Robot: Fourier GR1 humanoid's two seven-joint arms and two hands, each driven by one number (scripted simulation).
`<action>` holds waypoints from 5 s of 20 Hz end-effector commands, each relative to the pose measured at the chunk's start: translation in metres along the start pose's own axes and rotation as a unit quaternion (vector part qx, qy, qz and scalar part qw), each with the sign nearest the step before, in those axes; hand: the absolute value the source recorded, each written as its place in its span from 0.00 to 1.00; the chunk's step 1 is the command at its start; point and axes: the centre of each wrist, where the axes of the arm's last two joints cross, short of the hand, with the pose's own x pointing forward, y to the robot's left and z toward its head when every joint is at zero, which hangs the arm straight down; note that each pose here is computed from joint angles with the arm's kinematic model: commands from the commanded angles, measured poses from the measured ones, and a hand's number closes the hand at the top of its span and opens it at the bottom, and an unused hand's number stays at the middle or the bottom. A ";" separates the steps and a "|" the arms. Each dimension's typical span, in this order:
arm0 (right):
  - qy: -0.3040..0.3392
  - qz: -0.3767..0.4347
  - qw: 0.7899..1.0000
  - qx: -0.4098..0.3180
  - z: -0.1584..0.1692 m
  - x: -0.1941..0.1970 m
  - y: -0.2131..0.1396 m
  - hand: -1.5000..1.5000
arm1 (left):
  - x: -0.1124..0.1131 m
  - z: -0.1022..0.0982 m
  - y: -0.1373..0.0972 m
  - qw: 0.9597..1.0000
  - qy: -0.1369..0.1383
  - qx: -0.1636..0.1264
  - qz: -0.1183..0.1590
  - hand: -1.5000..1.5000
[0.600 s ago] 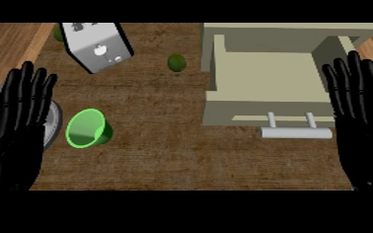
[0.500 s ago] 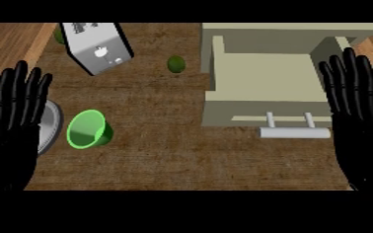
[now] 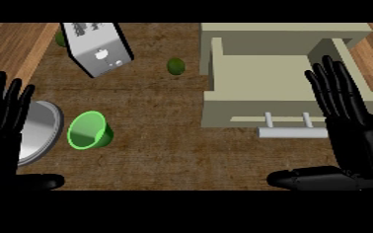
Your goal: Pick up the cup, place it into the drawer and close the drawer
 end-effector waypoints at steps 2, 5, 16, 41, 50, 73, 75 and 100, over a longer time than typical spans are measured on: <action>0.027 -0.007 0.999 0.027 -0.003 -0.012 -0.009 0.00 | -0.029 -0.006 0.021 0.999 0.024 0.021 0.030 0.00; 0.018 -0.005 1.000 0.011 -0.032 -0.017 -0.020 0.00 | -0.046 -0.008 0.023 0.998 0.046 0.038 0.001 0.00; 0.005 -0.002 1.000 0.023 -0.032 -0.019 -0.014 0.00 | -0.127 0.022 0.055 0.992 0.105 0.064 -0.024 0.00; -0.005 0.004 1.000 0.023 -0.052 -0.003 -0.036 0.00 | -0.236 0.071 0.103 0.986 0.120 0.101 -0.048 0.00; 0.005 0.005 1.000 0.025 -0.044 -0.015 -0.025 0.00 | -0.243 0.062 0.091 0.987 0.113 0.101 -0.047 0.00; 0.000 0.017 1.000 0.024 -0.045 0.000 -0.050 0.00 | -0.239 0.022 0.073 0.987 -0.017 0.097 -0.126 1.00; 0.002 0.018 1.000 0.024 -0.043 -0.001 -0.044 0.00 | -0.245 0.026 0.061 0.986 -0.031 0.106 -0.128 1.00; 0.019 0.028 0.999 -0.003 -0.048 -0.007 -0.054 0.00 | -0.143 -0.171 -0.141 0.982 -0.124 -0.133 0.042 1.00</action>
